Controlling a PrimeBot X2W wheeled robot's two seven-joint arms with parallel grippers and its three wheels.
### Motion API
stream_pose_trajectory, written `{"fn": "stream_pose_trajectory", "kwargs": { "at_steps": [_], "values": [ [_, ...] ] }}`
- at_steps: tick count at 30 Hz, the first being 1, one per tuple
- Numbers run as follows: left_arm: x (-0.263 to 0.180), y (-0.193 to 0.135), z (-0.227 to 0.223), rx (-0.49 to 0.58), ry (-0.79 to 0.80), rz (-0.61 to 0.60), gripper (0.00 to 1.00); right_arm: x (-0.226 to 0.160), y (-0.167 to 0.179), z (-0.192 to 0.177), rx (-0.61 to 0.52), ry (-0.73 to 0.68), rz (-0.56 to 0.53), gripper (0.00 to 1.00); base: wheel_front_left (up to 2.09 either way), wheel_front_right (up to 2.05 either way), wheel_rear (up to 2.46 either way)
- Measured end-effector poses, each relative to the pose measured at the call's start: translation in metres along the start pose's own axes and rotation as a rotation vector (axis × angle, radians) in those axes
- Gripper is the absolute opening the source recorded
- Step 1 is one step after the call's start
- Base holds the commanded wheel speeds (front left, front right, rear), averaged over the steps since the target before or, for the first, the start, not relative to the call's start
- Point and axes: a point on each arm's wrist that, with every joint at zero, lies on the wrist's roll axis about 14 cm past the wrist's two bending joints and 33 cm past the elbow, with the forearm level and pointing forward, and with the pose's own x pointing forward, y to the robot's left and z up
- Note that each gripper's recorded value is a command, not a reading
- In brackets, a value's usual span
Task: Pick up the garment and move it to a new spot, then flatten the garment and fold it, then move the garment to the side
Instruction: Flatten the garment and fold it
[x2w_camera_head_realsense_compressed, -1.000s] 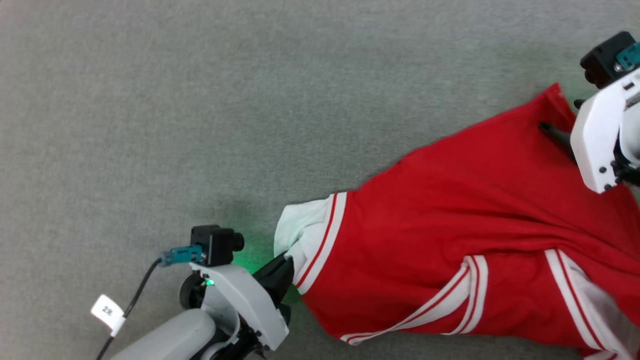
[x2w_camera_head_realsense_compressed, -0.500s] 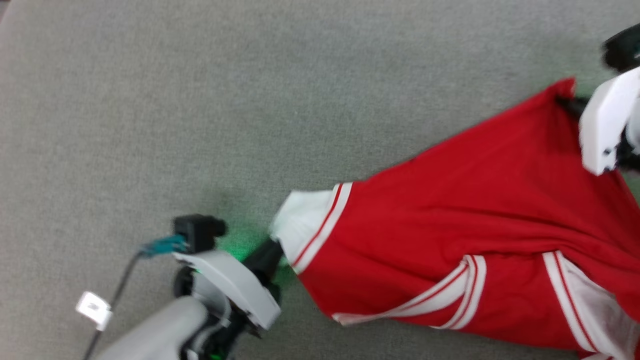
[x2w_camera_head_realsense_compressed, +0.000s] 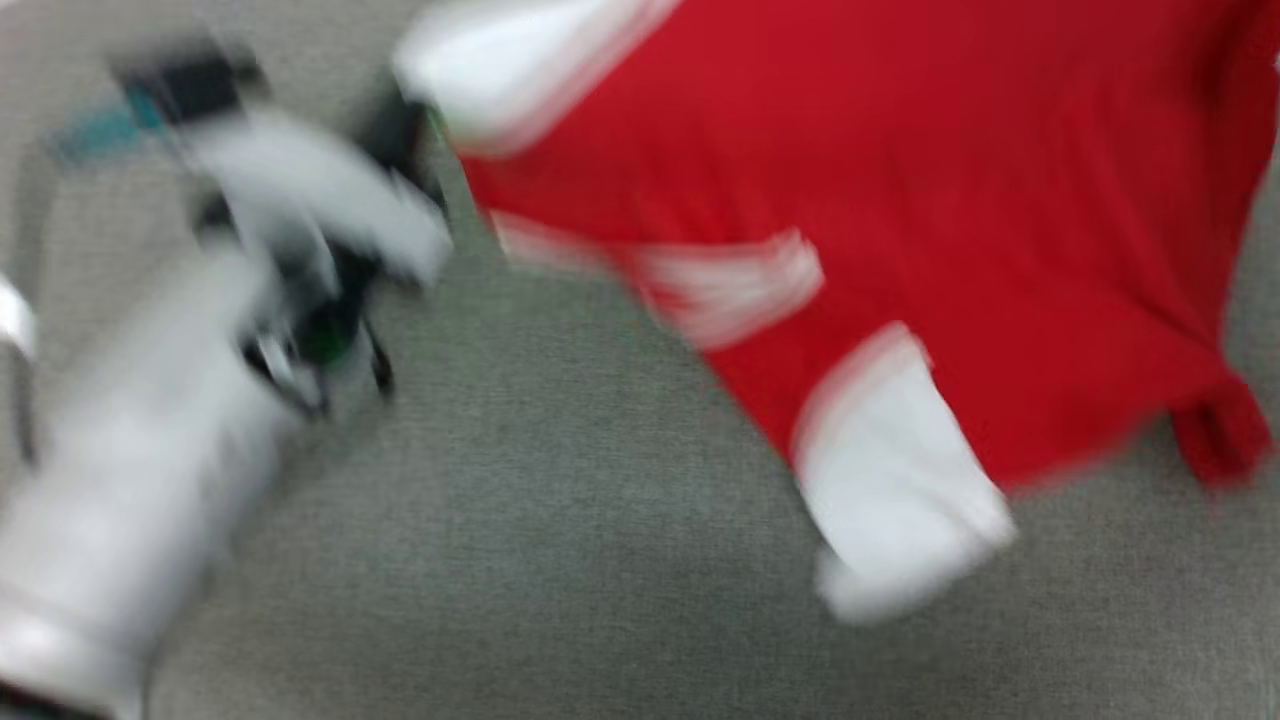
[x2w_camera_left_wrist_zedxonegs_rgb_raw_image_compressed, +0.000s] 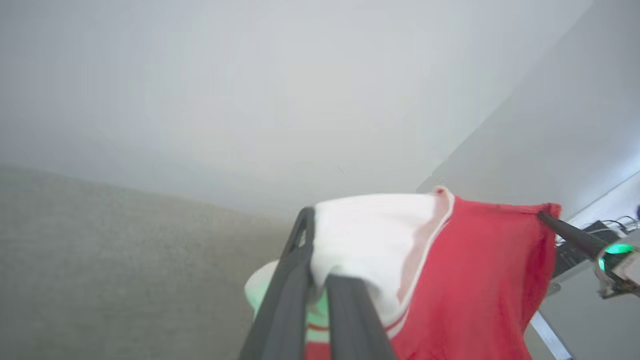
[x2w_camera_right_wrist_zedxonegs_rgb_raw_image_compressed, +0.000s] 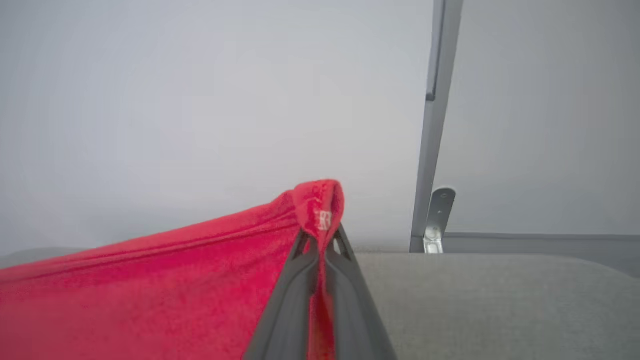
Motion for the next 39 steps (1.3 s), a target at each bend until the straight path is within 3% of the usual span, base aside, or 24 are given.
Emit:
{"fn": "stream_pose_trajectory", "kwargs": {
  "at_steps": [10,16,23,28,29,33,39],
  "values": [
    [0.094,-0.042,0.158,0.104,-0.362,-0.043,0.0,0.017,-0.004,0.133,0.076,-0.405,-0.043,0.0,0.0,0.0,0.0],
    [0.118,-0.069,0.197,0.151,-0.464,-0.091,0.0,0.012,-0.016,0.167,0.059,-0.508,-0.087,0.0,0.0,0.0,0.0],
    [0.129,-0.064,0.178,0.115,-0.428,-0.095,0.0,0.018,-0.021,0.148,0.037,-0.463,-0.108,0.0,0.0,0.0,0.0],
    [0.125,-0.046,0.12,0.068,-0.317,-0.076,0.0,0.022,-0.023,0.093,0.022,-0.312,-0.104,0.0,0.0,0.0,0.0],
    [0.122,-0.051,0.113,0.102,-0.304,-0.105,0.0,0.022,-0.022,0.083,0.011,-0.285,-0.097,0.0,0.0,0.0,0.0],
    [0.098,-0.041,0.08,0.053,-0.266,-0.127,0.0,0.013,-0.023,0.043,-0.002,-0.186,-0.071,0.0,0.0,0.0,0.0],
    [0.045,-0.018,0.018,-0.082,-0.194,-0.099,0.0,-0.017,-0.028,-0.01,0.012,-0.064,-0.033,0.0,0.0,0.0,0.0]
  ]
}}
